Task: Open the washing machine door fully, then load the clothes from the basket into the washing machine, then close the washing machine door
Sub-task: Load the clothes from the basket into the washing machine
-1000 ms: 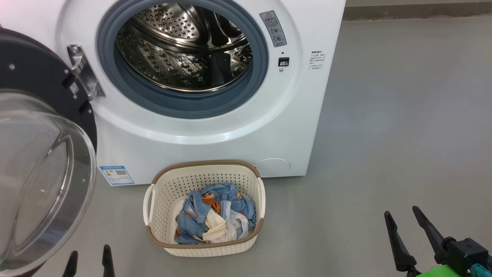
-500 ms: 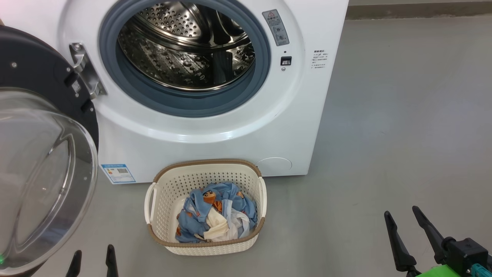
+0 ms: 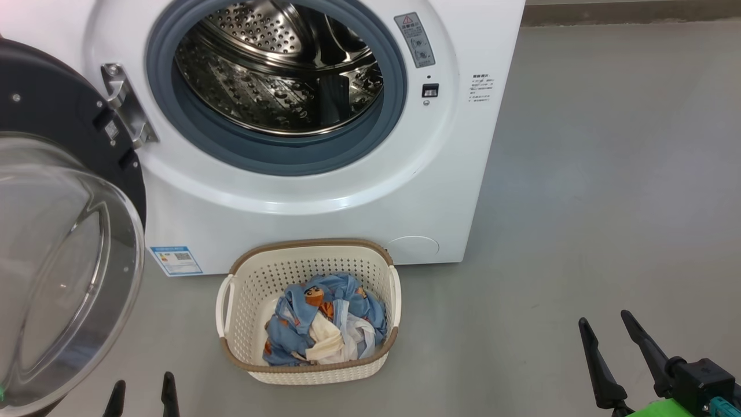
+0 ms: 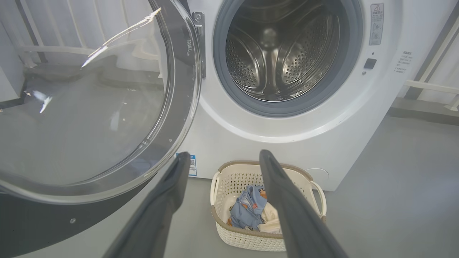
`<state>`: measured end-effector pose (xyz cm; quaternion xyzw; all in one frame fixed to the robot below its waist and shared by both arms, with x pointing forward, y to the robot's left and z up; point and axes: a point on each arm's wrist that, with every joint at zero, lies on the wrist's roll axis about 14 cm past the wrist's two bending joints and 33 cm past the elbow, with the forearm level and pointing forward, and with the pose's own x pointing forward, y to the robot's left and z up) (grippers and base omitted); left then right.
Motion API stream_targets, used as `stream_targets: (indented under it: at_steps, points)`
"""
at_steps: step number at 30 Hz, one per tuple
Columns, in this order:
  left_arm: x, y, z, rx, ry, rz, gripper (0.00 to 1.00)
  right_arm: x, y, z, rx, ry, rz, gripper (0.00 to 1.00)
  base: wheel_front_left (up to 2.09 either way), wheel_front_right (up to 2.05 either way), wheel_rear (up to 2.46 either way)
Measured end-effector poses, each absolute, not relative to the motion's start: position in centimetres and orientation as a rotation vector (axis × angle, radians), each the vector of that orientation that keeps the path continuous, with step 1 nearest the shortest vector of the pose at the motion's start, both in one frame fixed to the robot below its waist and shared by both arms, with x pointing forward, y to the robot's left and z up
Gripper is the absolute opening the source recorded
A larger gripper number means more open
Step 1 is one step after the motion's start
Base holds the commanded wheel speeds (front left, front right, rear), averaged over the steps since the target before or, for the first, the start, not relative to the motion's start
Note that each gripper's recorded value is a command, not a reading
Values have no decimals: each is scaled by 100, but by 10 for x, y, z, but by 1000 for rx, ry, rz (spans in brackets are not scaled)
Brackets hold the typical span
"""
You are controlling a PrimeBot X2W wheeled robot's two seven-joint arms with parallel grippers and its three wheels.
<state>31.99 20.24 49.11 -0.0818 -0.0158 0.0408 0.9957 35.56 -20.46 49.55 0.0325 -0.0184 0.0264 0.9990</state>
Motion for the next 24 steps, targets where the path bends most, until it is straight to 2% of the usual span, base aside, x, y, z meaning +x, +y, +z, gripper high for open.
stream_targets:
  at_steps: [12, 24]
  points:
    - [320, 206, 488, -139, -20, 104, 100, 357, -204, 492, 65, -27, 53, 100, 110, -110, 0]
    - [322, 205, 489, -135, -22, 102, 100, 357, -205, 491, 65, -23, 51, 100, 12, -12, 0]
